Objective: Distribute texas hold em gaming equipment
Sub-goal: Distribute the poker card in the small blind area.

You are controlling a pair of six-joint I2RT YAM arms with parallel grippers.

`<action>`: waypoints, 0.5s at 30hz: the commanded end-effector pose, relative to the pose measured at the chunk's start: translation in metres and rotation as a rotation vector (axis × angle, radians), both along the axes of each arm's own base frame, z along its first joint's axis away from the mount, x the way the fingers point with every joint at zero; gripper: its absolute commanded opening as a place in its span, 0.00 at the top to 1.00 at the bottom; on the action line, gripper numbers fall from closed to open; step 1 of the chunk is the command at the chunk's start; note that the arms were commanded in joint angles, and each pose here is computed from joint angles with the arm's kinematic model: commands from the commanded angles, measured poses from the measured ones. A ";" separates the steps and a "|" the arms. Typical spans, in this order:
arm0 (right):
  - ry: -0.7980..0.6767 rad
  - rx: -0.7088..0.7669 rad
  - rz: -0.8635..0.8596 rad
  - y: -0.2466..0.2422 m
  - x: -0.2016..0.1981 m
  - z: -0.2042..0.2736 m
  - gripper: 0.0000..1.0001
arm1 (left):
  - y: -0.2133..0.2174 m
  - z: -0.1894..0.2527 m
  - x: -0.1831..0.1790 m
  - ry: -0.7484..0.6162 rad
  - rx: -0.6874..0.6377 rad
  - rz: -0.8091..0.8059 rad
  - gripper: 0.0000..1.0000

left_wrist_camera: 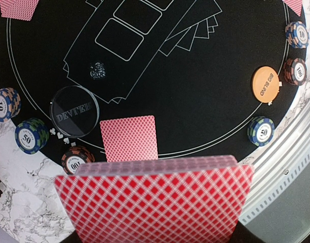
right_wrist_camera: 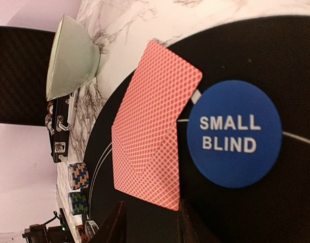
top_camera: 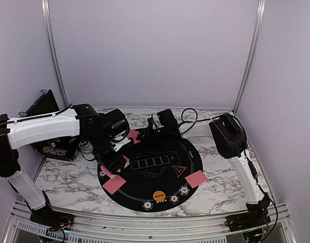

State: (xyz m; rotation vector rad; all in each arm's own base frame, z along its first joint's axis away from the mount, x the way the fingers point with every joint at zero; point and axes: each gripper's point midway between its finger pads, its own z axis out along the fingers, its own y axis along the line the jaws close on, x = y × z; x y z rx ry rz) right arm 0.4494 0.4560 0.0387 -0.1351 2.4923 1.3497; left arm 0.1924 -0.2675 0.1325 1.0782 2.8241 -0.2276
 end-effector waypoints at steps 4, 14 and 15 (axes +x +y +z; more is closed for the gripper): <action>-0.025 -0.117 -0.044 -0.026 -0.012 0.008 0.57 | -0.001 0.005 0.001 -0.005 -0.024 -0.011 0.42; -0.028 0.050 0.056 -0.028 -0.063 0.059 0.47 | -0.002 0.005 0.001 -0.001 -0.024 -0.010 0.42; -0.029 0.078 0.069 -0.028 -0.070 0.069 0.46 | -0.003 0.005 0.001 -0.001 -0.025 -0.011 0.42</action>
